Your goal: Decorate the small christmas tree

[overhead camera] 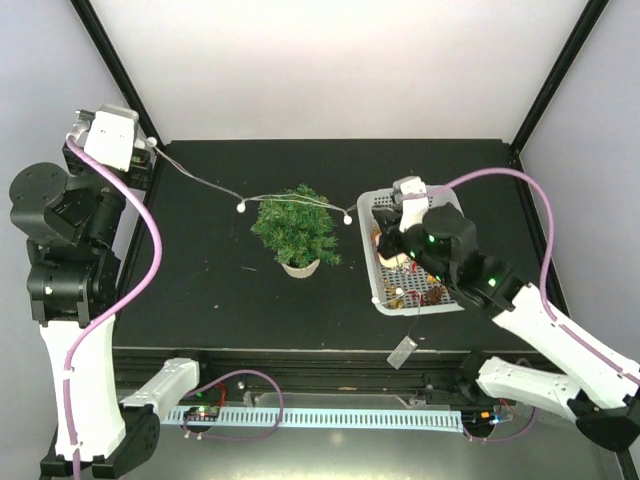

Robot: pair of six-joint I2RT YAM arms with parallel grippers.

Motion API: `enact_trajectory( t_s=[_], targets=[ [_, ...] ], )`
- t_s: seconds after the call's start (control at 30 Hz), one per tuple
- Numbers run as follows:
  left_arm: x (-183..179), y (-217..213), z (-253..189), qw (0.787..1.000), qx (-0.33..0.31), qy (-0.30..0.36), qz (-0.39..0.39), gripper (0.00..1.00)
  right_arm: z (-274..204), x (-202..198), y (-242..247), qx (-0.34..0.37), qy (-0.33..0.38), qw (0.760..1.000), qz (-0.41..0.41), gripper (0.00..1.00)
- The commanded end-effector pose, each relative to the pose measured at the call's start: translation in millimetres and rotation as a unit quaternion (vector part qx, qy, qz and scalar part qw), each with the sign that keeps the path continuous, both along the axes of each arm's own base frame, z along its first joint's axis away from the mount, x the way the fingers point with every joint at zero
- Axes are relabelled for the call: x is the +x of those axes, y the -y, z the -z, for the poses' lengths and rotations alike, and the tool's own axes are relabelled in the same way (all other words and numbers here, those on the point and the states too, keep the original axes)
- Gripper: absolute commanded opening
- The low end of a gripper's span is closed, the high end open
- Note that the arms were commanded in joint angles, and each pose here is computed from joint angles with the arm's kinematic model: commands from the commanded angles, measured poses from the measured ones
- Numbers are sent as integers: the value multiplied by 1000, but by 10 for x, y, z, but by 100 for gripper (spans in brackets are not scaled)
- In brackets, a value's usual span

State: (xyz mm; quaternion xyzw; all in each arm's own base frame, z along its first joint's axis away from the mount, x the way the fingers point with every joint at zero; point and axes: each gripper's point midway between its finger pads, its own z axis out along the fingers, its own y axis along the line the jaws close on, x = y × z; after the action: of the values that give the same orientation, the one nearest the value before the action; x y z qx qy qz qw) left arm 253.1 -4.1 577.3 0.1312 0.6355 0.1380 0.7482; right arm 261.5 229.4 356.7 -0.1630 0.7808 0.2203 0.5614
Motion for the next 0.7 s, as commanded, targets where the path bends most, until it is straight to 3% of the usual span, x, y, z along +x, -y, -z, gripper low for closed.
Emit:
enact_trajectory(
  t_s=[0.0,0.2,0.37,0.5,0.67],
  targets=[
    [-186,-46,-111,1000,-2,28,-11,2,-178,-420,-69,62,27,993,-95,1],
    [-566,-111,-369,996,-9,80,-29,2,336,-986,-336,51,-36,970,-234,1],
    [-989,-179,-614,991,-15,125,-48,2,1038,-1153,-618,9,-123,955,-271,1],
    [-1375,-218,-790,985,-20,163,-59,2,1659,-1090,-738,-29,-187,949,-251,1],
    [-1598,-171,-803,985,-19,168,-46,2,2389,-767,-655,-95,-258,953,-129,1]
  ],
)
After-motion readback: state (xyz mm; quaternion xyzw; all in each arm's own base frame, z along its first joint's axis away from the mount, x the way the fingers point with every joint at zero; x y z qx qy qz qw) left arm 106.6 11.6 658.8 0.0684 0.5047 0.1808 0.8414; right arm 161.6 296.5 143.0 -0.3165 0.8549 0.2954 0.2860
